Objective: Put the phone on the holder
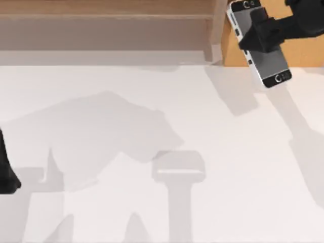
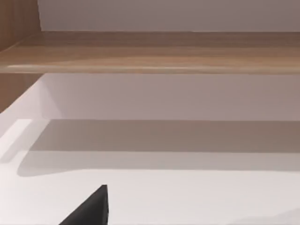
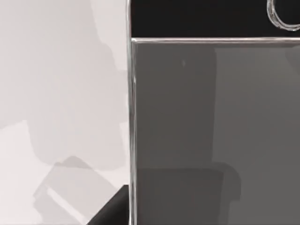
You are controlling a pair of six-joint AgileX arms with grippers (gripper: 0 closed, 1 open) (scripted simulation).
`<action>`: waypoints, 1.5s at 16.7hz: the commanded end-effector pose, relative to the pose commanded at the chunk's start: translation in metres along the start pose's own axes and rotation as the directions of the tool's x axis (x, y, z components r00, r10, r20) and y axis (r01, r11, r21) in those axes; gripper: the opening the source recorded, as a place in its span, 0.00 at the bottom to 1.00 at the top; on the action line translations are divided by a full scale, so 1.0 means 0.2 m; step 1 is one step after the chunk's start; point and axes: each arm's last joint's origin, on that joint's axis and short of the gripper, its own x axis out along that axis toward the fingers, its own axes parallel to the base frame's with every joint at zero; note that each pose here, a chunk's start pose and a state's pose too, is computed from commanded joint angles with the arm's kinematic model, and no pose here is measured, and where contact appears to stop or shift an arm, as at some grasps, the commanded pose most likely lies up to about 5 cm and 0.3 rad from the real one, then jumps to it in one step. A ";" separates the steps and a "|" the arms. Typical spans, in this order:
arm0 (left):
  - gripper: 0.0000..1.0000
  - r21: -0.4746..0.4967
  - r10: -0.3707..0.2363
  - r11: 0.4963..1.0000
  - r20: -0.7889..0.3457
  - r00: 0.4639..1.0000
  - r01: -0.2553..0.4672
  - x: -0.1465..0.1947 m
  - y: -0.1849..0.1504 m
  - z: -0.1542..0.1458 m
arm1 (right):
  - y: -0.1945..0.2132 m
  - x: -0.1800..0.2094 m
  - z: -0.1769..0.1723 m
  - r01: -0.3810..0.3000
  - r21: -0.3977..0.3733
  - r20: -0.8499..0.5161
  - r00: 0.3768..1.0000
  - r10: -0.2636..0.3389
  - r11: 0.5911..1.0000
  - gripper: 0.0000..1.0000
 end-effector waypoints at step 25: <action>1.00 0.000 0.000 1.000 0.000 1.000 0.000 0.00 0.00 0.00 | -0.93 -1.12 -1.90 0.360 0.089 0.480 0.802 -0.356 0.929 0.00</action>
